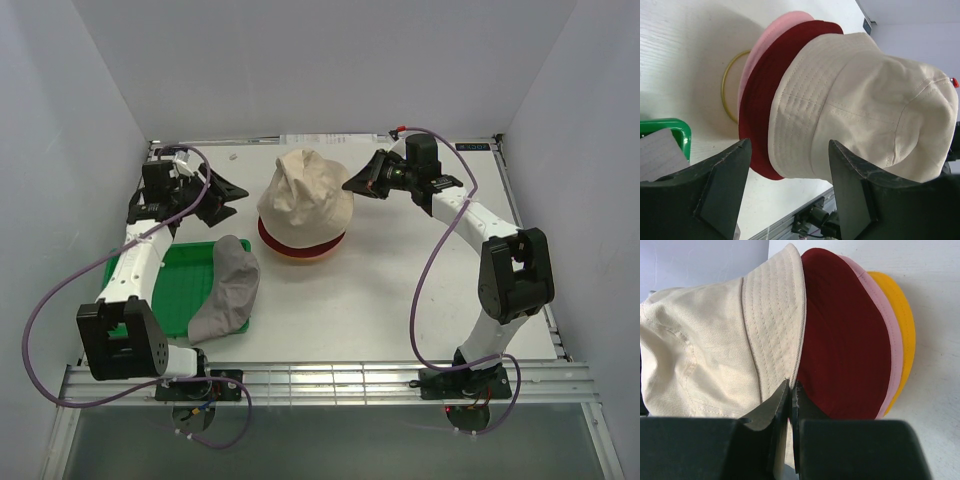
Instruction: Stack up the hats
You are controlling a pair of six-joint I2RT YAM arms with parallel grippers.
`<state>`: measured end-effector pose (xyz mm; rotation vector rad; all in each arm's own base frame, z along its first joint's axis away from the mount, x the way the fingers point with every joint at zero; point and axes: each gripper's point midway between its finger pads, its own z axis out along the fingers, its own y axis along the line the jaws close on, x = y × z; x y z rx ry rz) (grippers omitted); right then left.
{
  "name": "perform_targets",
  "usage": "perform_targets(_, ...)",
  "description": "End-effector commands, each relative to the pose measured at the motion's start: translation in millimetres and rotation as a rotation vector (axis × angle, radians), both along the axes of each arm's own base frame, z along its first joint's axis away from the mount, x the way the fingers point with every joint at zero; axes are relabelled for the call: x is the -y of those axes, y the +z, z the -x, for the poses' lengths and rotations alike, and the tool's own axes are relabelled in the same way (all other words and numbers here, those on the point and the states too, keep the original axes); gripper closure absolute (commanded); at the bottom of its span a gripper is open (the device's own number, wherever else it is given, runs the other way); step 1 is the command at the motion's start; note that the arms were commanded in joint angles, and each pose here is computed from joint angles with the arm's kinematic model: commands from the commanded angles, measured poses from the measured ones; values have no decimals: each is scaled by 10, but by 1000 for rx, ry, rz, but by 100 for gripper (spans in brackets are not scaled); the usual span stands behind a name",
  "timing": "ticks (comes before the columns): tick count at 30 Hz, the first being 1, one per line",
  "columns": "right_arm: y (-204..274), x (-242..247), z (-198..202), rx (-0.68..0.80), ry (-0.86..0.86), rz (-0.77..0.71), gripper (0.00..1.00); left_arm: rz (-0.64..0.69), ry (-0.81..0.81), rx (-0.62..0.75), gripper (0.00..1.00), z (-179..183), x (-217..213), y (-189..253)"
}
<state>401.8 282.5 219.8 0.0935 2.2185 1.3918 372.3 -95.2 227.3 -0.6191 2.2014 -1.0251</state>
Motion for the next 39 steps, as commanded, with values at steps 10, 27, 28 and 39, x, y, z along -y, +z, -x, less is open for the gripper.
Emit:
perform_targets(10,53,-9,-2,37,20,-23,92,248,-59,155,25,-98,204,-27)
perform_targets(27,37,-12,-6,31,17,-35,92,305,-49,99,27,-264,409,-388)
perform_targets(28,37,-19,-2,31,19,-35,92,306,-50,100,27,-267,424,-393)
perform_targets(39,-1,-6,19,25,18,-35,92,333,-32,123,31,-277,425,-338)
